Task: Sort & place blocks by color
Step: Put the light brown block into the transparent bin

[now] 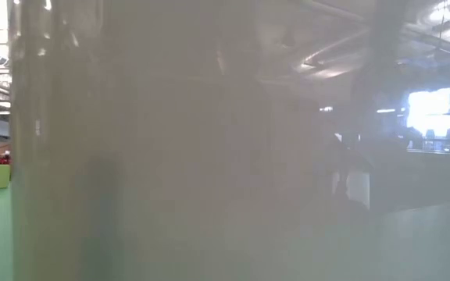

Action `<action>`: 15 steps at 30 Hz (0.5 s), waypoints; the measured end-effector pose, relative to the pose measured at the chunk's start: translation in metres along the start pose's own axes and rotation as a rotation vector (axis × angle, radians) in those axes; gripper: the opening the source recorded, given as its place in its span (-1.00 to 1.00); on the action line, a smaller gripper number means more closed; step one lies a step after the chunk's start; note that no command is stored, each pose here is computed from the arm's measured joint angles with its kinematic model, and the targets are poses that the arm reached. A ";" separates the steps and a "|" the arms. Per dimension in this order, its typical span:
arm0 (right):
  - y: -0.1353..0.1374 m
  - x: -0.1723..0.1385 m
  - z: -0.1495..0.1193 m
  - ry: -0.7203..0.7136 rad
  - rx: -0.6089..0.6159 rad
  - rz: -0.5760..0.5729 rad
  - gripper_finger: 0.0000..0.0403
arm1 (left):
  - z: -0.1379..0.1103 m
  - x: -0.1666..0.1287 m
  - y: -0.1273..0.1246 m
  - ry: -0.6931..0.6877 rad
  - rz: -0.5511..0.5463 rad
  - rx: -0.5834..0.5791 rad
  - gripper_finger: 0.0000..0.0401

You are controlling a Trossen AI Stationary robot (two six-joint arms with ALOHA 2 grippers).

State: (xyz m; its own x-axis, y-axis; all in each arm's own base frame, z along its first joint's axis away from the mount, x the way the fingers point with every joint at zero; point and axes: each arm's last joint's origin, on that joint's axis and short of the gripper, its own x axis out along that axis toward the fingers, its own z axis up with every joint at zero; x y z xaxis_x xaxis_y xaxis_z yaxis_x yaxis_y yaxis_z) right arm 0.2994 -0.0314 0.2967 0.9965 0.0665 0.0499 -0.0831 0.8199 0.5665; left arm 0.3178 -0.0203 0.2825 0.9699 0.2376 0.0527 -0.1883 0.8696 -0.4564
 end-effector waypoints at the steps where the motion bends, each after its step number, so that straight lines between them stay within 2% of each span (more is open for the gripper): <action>1: -0.001 -0.004 0.002 0.020 0.000 -0.023 -0.42 | 0.000 0.000 0.000 -0.001 0.001 -0.001 0.01; 6: 0.001 -0.027 0.012 0.087 -0.037 -0.110 -0.42 | -0.002 0.000 0.001 0.026 0.016 -0.016 0.01; 10: 0.010 -0.048 0.016 0.148 -0.027 -0.141 -0.42 | -0.010 -0.001 0.006 0.103 0.059 -0.028 0.02; 15: 0.023 -0.072 0.008 0.340 0.137 -0.112 -0.42 | -0.019 -0.002 0.016 0.205 0.140 -0.072 0.02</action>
State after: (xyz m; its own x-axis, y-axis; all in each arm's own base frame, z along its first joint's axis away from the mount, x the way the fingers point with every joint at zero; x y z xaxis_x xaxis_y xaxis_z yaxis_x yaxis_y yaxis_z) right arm 0.2253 -0.0225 0.3127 0.9419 0.1845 -0.2808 0.0492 0.7508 0.6586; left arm 0.3160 -0.0155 0.2581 0.9475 0.2546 -0.1936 -0.3189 0.7998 -0.5086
